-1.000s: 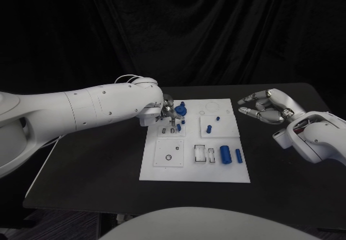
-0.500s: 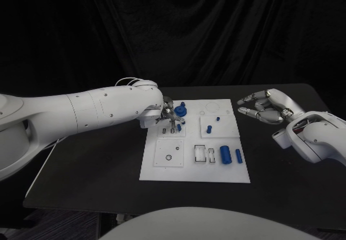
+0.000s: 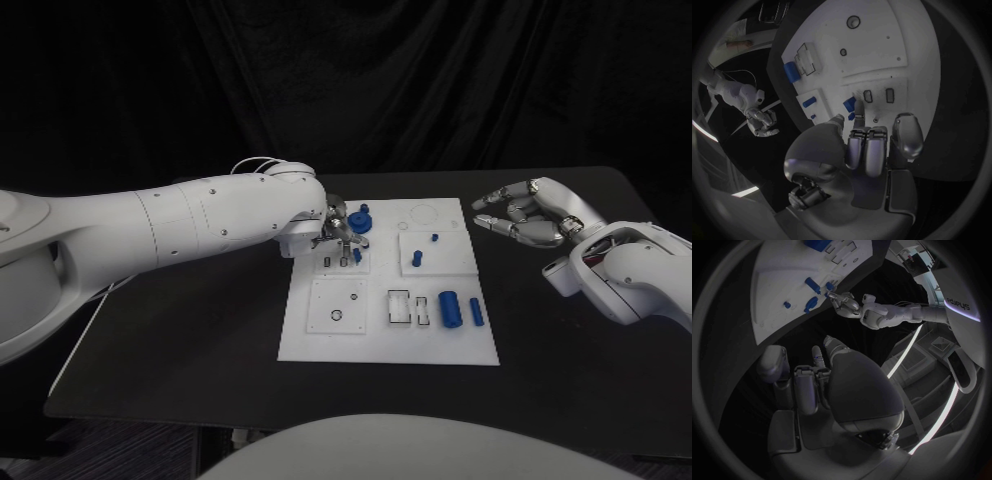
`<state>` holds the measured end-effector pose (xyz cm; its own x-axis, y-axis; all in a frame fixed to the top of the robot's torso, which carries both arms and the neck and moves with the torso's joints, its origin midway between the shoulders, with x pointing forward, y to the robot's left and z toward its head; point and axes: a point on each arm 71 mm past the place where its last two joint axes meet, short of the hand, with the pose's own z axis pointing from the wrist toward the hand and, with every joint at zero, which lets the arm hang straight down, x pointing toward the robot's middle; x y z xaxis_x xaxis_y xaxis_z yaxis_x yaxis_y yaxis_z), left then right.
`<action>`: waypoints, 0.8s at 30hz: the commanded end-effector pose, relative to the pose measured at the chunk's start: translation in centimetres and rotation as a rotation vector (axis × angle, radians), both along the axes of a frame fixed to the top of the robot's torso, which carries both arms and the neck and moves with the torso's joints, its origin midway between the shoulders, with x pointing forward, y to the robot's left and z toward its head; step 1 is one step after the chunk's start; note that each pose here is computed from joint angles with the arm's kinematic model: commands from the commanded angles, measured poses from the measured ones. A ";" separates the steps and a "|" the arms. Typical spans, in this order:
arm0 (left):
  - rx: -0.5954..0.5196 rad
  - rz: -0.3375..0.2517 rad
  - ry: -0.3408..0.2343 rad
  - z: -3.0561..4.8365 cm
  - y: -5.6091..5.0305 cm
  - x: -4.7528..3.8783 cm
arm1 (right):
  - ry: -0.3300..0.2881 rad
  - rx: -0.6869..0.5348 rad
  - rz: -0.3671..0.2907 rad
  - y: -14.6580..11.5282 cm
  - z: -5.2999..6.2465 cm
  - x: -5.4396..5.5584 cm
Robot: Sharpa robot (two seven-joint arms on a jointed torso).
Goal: Assemble the parts on the task board
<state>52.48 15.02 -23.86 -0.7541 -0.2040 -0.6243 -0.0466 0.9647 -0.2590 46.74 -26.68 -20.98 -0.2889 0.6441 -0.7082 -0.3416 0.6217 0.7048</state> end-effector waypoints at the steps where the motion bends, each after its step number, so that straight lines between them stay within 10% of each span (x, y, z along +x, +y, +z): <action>1: -0.012 -0.025 0.008 -0.11 -0.4 -0.08 | 0.024 -0.006 -0.007 0.0 -0.3 0.0; 24: -0.009 -0.039 0.035 -1.13 -0.9 -0.53 | 0.030 -0.007 0.001 0.3 -0.4 0.2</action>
<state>52.04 14.37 -24.93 -0.7763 -0.1875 -0.6018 -0.0343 0.9659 -0.2567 46.93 -26.36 -21.11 -0.3008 0.6402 -0.7069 -0.3383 0.6214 0.7067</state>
